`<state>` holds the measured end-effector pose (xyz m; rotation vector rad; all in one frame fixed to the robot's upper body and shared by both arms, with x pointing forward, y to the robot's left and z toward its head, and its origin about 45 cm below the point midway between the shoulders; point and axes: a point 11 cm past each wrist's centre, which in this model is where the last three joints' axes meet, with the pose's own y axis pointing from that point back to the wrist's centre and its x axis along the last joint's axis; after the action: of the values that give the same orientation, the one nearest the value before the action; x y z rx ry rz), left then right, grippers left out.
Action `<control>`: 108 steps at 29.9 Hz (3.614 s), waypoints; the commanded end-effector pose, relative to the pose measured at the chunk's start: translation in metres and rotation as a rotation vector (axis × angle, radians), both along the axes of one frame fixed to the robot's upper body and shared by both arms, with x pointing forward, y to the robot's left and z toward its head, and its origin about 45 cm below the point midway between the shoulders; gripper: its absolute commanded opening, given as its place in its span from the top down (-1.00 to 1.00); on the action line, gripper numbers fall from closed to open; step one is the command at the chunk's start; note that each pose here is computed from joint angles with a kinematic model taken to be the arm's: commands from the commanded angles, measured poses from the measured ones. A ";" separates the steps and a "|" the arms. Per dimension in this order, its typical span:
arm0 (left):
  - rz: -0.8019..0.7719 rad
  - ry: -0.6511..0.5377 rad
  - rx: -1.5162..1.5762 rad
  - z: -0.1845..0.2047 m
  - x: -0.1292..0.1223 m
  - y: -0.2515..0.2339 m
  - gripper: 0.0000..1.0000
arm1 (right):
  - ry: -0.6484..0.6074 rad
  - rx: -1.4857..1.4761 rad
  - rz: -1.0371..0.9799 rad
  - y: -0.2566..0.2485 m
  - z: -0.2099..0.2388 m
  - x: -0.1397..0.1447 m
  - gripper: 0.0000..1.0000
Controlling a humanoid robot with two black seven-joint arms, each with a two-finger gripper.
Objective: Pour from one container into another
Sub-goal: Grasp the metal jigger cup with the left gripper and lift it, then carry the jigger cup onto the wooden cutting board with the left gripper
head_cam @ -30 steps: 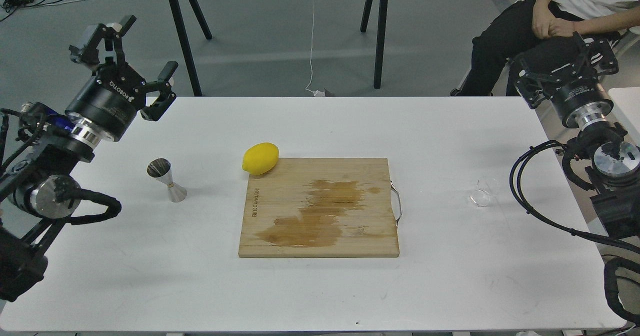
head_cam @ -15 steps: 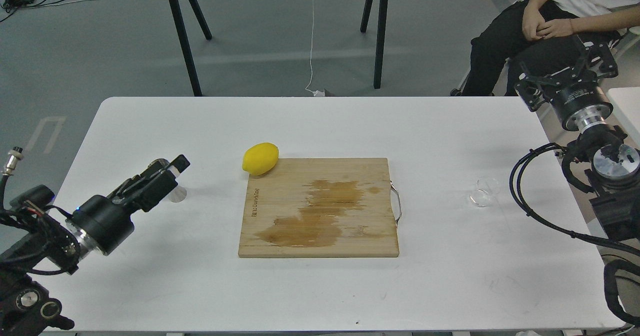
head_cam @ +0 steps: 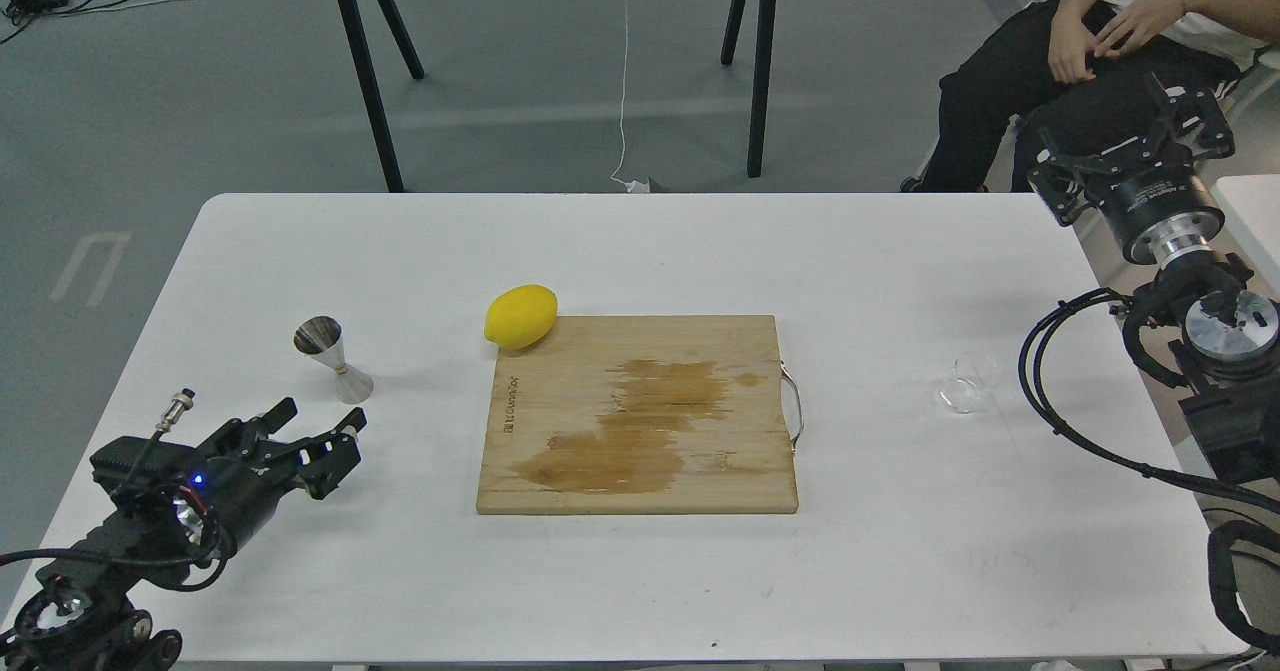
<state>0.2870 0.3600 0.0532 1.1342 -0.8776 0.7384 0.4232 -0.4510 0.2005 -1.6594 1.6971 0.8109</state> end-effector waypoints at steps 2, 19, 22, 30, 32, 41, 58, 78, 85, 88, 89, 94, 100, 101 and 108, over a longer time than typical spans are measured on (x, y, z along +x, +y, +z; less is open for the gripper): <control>0.015 -0.007 -0.005 -0.006 0.017 -0.012 -0.76 | 0.000 0.002 0.001 0.001 0.000 0.000 -1.00; 0.082 -0.001 0.004 -0.015 0.052 -0.020 0.20 | 0.003 0.000 -0.001 0.000 -0.001 -0.001 -1.00; 0.088 0.004 0.011 -0.016 0.051 -0.017 0.55 | 0.003 0.000 -0.001 0.000 -0.001 -0.001 -1.00; 0.094 -0.041 0.020 -0.009 0.058 -0.016 0.69 | 0.003 0.000 -0.001 0.000 -0.001 -0.001 -1.00; 0.103 -0.057 0.020 -0.004 0.063 -0.018 0.69 | 0.002 0.001 -0.002 -0.001 -0.001 -0.001 -1.00; -0.061 -0.283 -0.044 0.079 0.103 -0.069 0.74 | 0.002 -0.020 -0.025 -0.016 0.004 -0.006 -1.00; -0.479 -0.187 -0.104 0.048 0.057 -0.264 0.87 | 0.034 -0.056 -0.080 -0.050 -0.001 -0.029 -1.00; -0.432 -0.089 -0.043 0.015 0.047 -0.277 0.22 | 0.048 -0.056 -0.083 -0.051 -0.006 -0.033 -1.00; -0.427 -0.087 -0.043 0.014 0.047 -0.276 0.03 | 0.049 -0.057 -0.082 -0.051 -0.007 -0.033 -1.00; -0.429 -0.091 -0.048 0.016 0.048 -0.278 -0.04 | 0.051 -0.057 -0.083 -0.051 -0.007 -0.034 -1.00; -0.431 -0.092 -0.052 0.017 0.047 -0.279 -0.10 | 0.051 -0.057 -0.084 -0.051 -0.007 -0.034 -1.00; -0.452 -0.106 -0.077 0.023 0.044 -0.286 -0.27 | 0.056 -0.058 -0.084 -0.052 -0.009 -0.035 -1.00; -0.455 -0.129 -0.087 0.032 0.046 -0.279 -0.55 | 0.057 -0.058 -0.083 -0.052 -0.009 -0.035 -1.00; -0.451 -0.131 -0.086 0.033 0.047 -0.278 -0.59 | 0.057 -0.058 -0.083 -0.052 -0.009 -0.035 -1.00; -0.424 -0.161 -0.066 0.042 0.061 -0.260 -0.63 | 0.059 -0.059 -0.081 -0.051 -0.010 -0.035 -1.00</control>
<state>0.3450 0.0963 0.0912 0.8004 -1.1639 0.4984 0.3876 -0.5028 0.1904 -1.6067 1.8335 0.7845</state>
